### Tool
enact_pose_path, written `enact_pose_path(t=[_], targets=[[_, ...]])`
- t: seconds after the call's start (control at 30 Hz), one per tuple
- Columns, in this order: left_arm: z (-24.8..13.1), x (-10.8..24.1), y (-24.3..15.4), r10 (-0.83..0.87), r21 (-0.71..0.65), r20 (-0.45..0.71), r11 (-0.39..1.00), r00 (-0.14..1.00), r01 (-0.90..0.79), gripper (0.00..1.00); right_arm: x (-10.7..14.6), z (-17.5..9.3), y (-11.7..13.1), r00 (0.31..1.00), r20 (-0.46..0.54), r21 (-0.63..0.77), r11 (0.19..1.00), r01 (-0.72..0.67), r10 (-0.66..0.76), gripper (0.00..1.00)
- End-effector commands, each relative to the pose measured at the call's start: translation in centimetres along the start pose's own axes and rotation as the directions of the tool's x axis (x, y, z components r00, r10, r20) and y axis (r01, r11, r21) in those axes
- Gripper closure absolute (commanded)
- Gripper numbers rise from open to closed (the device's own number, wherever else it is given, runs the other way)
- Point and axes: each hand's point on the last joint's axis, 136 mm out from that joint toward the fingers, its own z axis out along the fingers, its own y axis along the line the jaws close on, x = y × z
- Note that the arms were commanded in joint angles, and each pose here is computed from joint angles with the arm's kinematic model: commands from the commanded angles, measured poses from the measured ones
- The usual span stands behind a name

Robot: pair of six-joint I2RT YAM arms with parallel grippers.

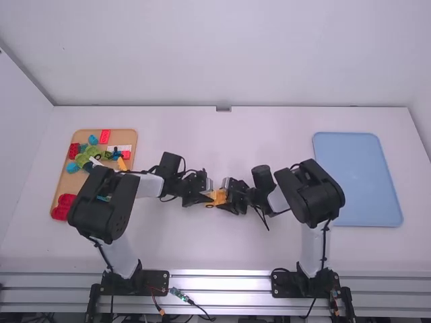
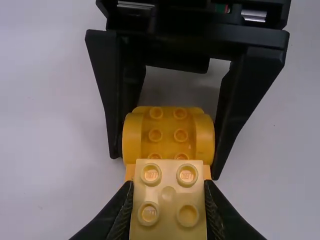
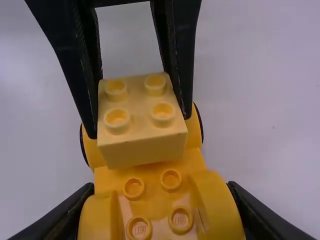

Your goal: Assemble lego blocks to make yellow taxi

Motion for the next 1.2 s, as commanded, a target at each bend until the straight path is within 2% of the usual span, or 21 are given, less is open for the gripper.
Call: enact_pose_path(t=[0.0,0.17,0.23,0.27,0.3,0.33,0.37,0.5,0.67,0.73,0.8,0.83,0.87,0.9,1.17], targets=[[-0.1,1.5,0.4,0.007,-0.035,-0.093,0.999,0.996,-0.010,0.98,2.4,0.0,1.4,0.995,-0.066,-0.007,0.997,-0.078,0.078,0.42],[-0.2,1.4,0.4,0.003,-0.039,-0.091,0.999,0.996,-0.006,0.97,2.3,0.1,1.2,0.994,-0.070,-0.010,0.996,-0.085,0.084,0.42],[-0.2,1.4,0.4,0.003,-0.038,-0.091,0.999,0.996,-0.007,0.81,2.4,0.2,1.2,0.993,-0.073,-0.012,0.996,-0.089,0.088,0.42],[-0.2,1.4,0.4,0.003,-0.039,-0.091,0.999,0.996,-0.007,0.65,2.4,0.2,1.3,0.993,-0.074,-0.012,0.996,-0.090,0.089,0.42],[-0.2,1.4,0.4,0.005,-0.039,-0.091,0.999,0.996,-0.008,0.58,2.4,0.1,1.3,0.994,-0.073,-0.011,0.996,-0.088,0.087,0.42],[-0.2,1.4,0.5,0.005,-0.040,-0.090,0.999,0.996,-0.008,0.56,2.4,0.2,1.3,0.994,-0.073,-0.012,0.996,-0.088,0.087,0.42],[-0.2,1.3,0.5,0.005,-0.041,-0.090,0.999,0.996,-0.009,0.48,2.4,0.1,1.3,0.993,-0.073,-0.012,0.996,-0.089,0.088,0.42],[-0.4,0.8,0.9,-0.003,-0.050,-0.080,0.999,0.997,-0.001,0.44,2.4,0.1,1.3,0.993,-0.074,-0.012,0.996,-0.089,0.088,0.42],[-1.7,-1.5,1.7,-0.027,-0.098,-0.048,0.995,0.998,0.022,0.26,2.4,0.1,1.3,0.993,-0.074,-0.011,0.996,-0.090,0.089,0.39],[-2.5,-2.8,1.6,-0.014,-0.104,-0.027,0.995,1.000,0.011,0.23,2.4,0.1,1.3,0.993,-0.074,-0.011,0.996,-0.089,0.088,0.39],[-2.9,-3.7,1.1,0.002,-0.092,-0.005,0.996,1.000,-0.002,0.26,2.4,0.1,1.3,0.993,-0.074,-0.012,0.996,-0.089,0.088,0.39],[-3.1,-4.1,0.9,0.004,-0.082,0.009,0.997,1.000,-0.004,0.45,2.4,0.1,1.3,0.993,-0.074,-0.012,0.996,-0.089,0.088,0.39],[-3.1,-4.2,0.8,0.002,-0.077,0.014,0.997,1.000,-0.001,0.80,2.4,0.1,1.3,0.993,-0.074,-0.012,0.996,-0.089,0.088,0.39],[-3.1,-4.2,0.7,-0.004,-0.075,0.014,0.997,1.000,0.005,0.98,2.4,0.1,1.3,0.993,-0.073,-0.012,0.996,-0.089,0.088,0.39],[-2.4,-2.5,-0.6,-0.036,-0.051,0.002,0.998,0.999,0.036,0.98,2.3,0.2,1.2,0.994,-0.072,-0.011,0.996,-0.087,0.086,0.38]])
